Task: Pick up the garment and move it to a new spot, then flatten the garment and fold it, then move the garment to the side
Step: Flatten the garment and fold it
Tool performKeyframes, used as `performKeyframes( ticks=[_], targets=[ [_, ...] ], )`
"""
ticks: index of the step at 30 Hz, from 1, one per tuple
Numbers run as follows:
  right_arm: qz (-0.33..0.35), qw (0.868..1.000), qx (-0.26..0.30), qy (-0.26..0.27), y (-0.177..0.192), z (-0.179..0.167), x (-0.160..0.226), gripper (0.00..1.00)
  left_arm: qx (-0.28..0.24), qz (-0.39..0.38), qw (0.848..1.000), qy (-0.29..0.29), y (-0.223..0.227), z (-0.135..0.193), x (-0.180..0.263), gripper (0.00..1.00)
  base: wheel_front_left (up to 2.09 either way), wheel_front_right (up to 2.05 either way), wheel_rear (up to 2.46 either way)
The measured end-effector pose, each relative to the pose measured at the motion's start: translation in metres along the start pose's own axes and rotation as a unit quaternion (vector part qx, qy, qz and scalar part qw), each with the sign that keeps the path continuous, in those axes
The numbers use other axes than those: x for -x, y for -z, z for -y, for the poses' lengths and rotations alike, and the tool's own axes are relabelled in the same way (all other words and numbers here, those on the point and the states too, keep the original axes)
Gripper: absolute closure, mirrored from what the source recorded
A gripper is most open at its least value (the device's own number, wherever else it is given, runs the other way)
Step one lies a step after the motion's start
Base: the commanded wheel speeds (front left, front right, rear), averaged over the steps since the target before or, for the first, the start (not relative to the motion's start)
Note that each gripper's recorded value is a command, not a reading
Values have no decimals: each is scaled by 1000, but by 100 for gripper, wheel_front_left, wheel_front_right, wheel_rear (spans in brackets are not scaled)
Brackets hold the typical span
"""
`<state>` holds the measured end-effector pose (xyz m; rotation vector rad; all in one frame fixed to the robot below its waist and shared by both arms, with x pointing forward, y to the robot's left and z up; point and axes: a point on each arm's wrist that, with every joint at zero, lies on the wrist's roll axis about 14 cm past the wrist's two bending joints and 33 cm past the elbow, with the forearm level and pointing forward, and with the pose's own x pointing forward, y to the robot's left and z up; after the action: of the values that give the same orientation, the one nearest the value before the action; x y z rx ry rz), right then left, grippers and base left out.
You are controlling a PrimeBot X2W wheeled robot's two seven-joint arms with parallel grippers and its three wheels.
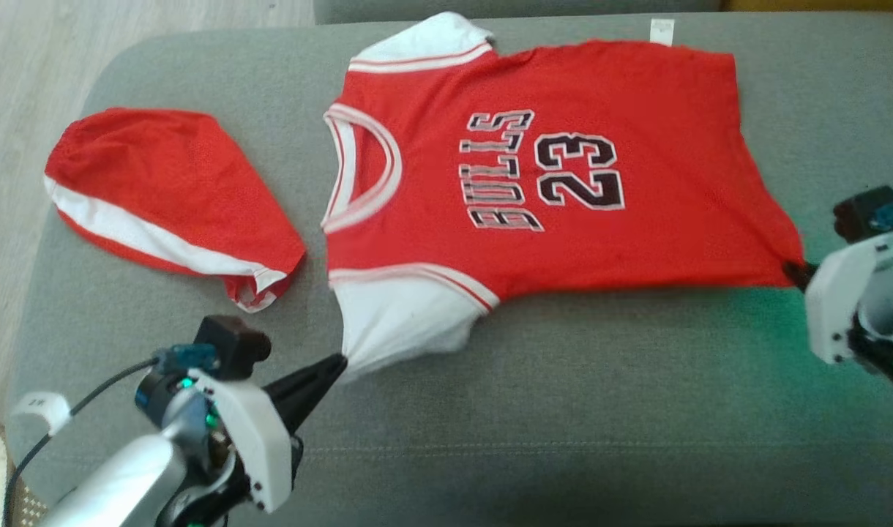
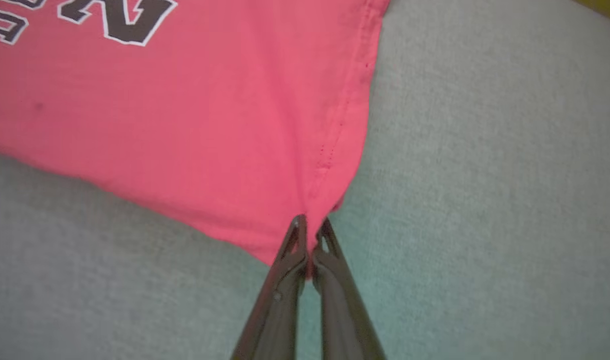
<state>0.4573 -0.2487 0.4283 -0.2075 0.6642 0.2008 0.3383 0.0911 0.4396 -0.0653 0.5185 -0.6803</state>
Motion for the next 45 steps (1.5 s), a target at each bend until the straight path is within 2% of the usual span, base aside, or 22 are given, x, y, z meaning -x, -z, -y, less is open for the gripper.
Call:
performKeyframes(
  ticks=[3,6,11,19,27,32,37,45],
  targets=[
    [-20,1000,-2,6,8,12,8,100,21,-6,1000,13,5,7,3,100,0,0,0],
    [-45,999,-13,-16,17,3,14,100,34,-10,999,33,6,18,7,100,0,0,0],
    [-105,993,-9,-44,47,-7,29,100,36,-15,999,37,2,15,18,100,0,0,0],
    [-129,990,-15,-58,48,-3,50,100,76,-21,995,56,6,27,30,100,0,0,0],
    [-166,984,-16,-69,64,-3,64,100,99,-77,988,92,26,48,43,100,0,0,0],
    [-202,975,-28,-94,80,-15,74,100,115,-105,982,102,37,52,49,100,0,0,0],
    [-200,972,-54,-111,77,-21,75,100,128,-109,979,114,35,56,49,100,0,0,0],
    [-179,977,-67,-97,65,-9,62,100,130,-86,981,113,18,45,37,100,0,0,0]
  ],
)
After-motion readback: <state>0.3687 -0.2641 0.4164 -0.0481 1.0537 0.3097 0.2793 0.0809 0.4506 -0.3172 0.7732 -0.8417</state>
